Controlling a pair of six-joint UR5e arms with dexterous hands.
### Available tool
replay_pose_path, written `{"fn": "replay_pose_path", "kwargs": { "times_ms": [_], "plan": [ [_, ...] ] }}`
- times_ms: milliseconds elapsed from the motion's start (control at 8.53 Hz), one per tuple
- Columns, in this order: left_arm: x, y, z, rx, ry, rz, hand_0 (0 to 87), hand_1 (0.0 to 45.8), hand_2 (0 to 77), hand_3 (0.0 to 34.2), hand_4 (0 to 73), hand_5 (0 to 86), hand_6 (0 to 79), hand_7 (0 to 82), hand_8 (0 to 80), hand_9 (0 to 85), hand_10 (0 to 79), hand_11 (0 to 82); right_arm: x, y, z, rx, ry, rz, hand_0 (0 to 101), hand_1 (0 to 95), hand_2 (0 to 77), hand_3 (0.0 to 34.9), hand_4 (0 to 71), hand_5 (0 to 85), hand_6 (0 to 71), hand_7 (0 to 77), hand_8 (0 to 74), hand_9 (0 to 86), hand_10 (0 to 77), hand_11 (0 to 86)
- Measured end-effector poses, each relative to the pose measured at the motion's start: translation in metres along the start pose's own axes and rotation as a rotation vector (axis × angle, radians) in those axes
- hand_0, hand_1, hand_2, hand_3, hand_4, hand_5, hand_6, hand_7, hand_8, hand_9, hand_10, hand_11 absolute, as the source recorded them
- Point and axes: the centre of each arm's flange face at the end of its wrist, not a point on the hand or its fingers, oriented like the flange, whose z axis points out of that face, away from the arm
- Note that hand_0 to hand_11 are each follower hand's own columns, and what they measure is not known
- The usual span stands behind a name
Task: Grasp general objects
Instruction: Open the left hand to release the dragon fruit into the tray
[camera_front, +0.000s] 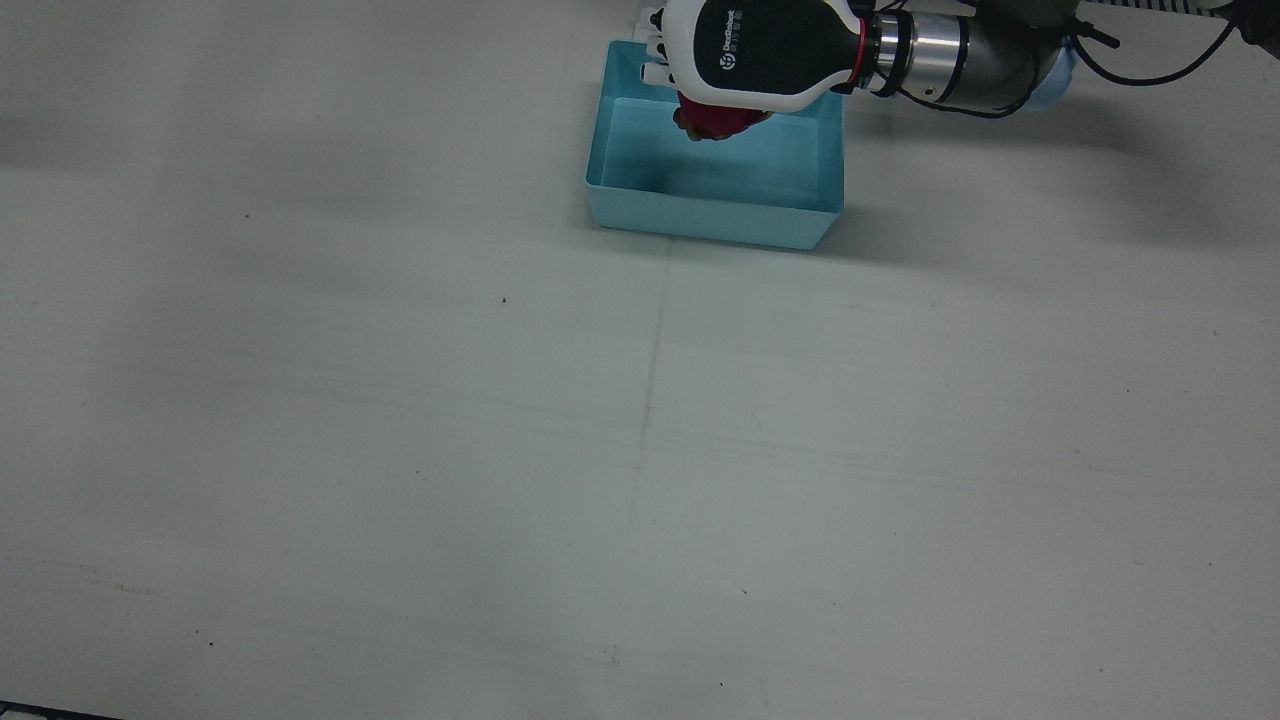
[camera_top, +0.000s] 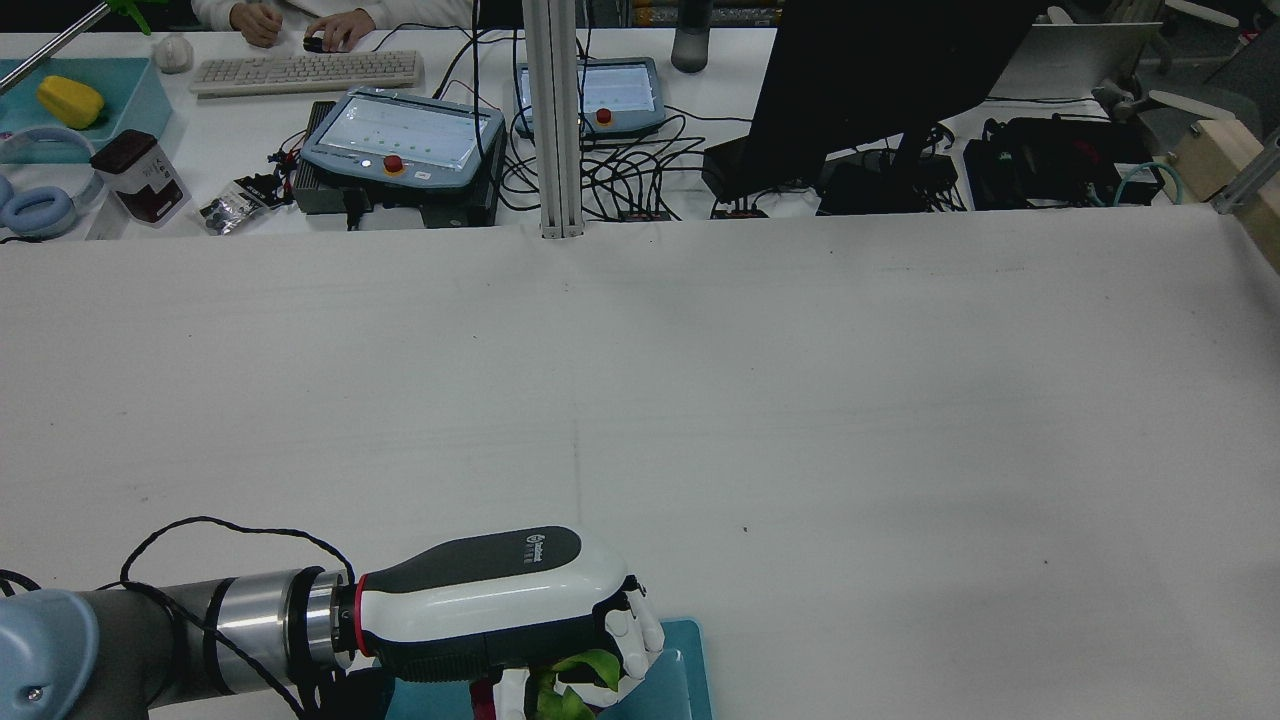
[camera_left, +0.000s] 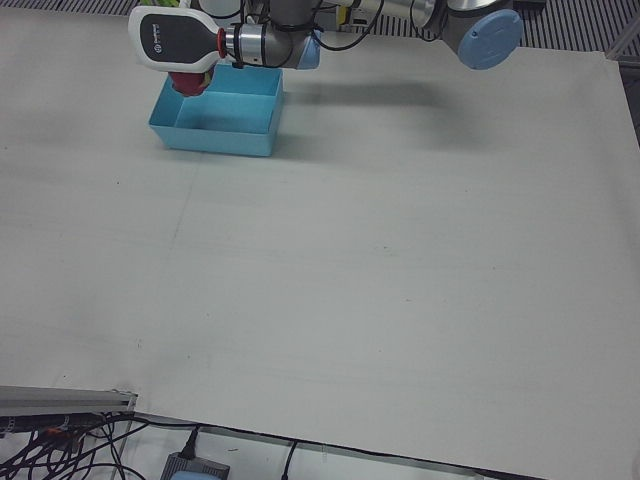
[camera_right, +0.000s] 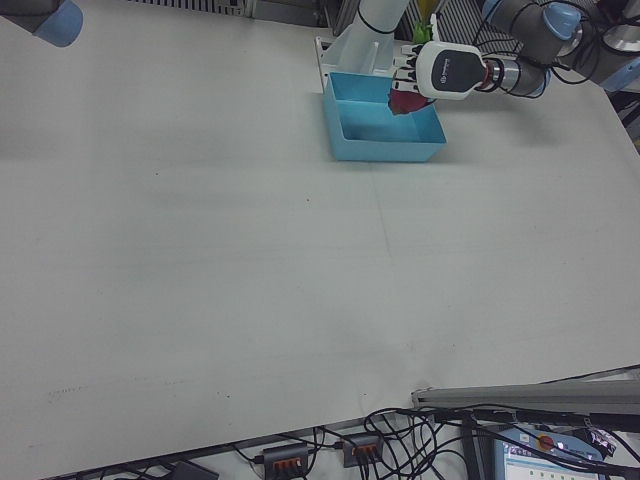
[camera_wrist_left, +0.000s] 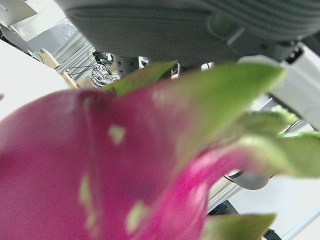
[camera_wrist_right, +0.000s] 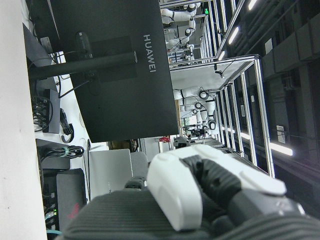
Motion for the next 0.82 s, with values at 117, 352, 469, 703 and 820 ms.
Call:
{"fn": "replay_pose_path", "kwargs": {
  "times_ms": [117, 352, 469, 703, 820],
  "plan": [
    [-0.003, 0.000, 0.000, -0.006, -0.008, -0.005, 10.2, 0.0, 0.5, 0.0, 68.2, 55.6, 61.1, 48.0, 59.5, 49.6, 39.3, 45.8, 0.000, 0.000, 0.000, 0.000, 0.000, 0.000, 0, 94.9, 77.4, 0.0, 0.0, 0.0, 0.0, 0.0, 0.0, 0.5, 0.0, 0.5],
    [-0.006, -0.002, -0.001, -0.008, -0.014, -0.009, 14.0, 0.0, 0.5, 0.0, 63.8, 45.3, 51.8, 36.0, 50.2, 38.2, 39.3, 30.0, 0.000, 0.000, 0.000, -0.001, 0.000, 0.000, 0, 94.9, 77.4, 0.0, 0.0, 0.0, 0.0, 0.0, 0.0, 0.5, 0.0, 0.5],
    [-0.008, -0.003, -0.001, -0.006, -0.019, -0.012, 14.2, 0.0, 0.0, 0.0, 54.0, 32.7, 41.5, 24.0, 39.3, 26.2, 39.3, 12.5, 0.000, 0.000, 0.000, -0.001, 0.000, 0.000, 0, 94.9, 77.4, 0.0, 0.0, 0.0, 0.0, 0.0, 0.0, 0.5, 0.0, 0.5],
    [-0.007, -0.011, -0.006, 0.016, -0.039, -0.033, 5.0, 0.0, 0.5, 0.0, 18.5, 2.7, 11.4, 2.7, 4.4, 1.1, 39.3, 6.5, 0.000, 0.000, 0.000, -0.001, 0.000, 0.000, 0, 94.9, 77.4, 0.0, 0.0, 0.0, 0.0, 0.0, 0.0, 0.5, 0.0, 0.5],
    [-0.005, -0.030, -0.015, 0.052, -0.059, -0.028, 15.2, 0.0, 0.0, 0.0, 12.5, 2.2, 15.8, 10.9, 4.4, 1.1, 39.8, 2.7, 0.000, 0.000, 0.000, -0.001, 0.000, 0.000, 0, 94.9, 77.4, 0.0, 0.0, 0.0, 0.0, 0.0, 0.0, 0.5, 0.0, 0.5]
  ]
}}
